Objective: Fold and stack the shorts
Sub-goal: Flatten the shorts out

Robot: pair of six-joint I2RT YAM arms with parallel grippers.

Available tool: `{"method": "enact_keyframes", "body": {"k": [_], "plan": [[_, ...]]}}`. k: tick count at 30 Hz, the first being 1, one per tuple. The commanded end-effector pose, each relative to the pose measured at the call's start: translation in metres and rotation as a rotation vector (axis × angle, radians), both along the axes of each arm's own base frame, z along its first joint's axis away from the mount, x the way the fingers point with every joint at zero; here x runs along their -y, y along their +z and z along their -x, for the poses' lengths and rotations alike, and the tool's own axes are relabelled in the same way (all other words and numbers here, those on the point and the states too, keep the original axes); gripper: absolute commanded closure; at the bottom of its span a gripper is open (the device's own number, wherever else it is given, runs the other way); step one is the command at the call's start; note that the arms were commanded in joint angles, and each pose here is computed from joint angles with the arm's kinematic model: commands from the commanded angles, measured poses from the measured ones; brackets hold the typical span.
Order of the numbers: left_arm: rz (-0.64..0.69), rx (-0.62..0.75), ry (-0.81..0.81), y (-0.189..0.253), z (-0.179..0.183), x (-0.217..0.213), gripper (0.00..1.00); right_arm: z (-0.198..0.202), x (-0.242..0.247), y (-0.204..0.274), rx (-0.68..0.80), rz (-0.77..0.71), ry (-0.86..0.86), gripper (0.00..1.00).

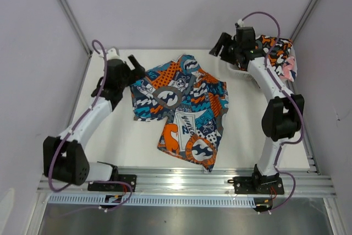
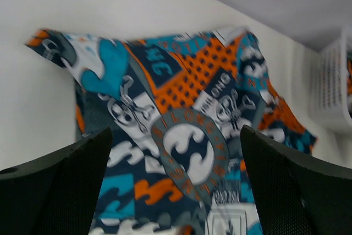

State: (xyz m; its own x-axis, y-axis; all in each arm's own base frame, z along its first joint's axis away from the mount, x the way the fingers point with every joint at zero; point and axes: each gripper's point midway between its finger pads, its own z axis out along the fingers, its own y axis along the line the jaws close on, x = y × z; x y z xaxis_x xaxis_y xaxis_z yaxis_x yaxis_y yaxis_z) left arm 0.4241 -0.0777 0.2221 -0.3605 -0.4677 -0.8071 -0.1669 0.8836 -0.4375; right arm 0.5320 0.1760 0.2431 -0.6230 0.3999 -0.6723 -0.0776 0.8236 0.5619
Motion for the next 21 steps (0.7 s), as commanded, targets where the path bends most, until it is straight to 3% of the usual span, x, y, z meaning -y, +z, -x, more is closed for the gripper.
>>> {"method": "enact_keyframes", "body": {"k": [1,5,9,16,21], "plan": [[-0.026,0.005,-0.093,0.0,0.041,0.031,0.01,0.047,0.051,-0.054,-0.128,0.261,-0.088,0.34],[-0.066,0.041,-0.251,0.013,0.08,0.085,0.01,0.089,0.078,-0.099,-0.196,0.352,-0.152,0.37],[-0.129,-0.005,-0.379,0.003,0.119,0.123,0.01,0.099,0.087,-0.118,-0.2,0.373,-0.176,0.37],[-0.192,-0.055,-0.562,-0.039,0.178,0.184,0.01,0.088,0.097,-0.141,-0.187,0.402,-0.235,0.38],[-0.221,-0.058,-0.638,-0.048,0.2,0.206,0.01,0.073,0.091,-0.146,-0.12,0.332,-0.216,0.38]]}}
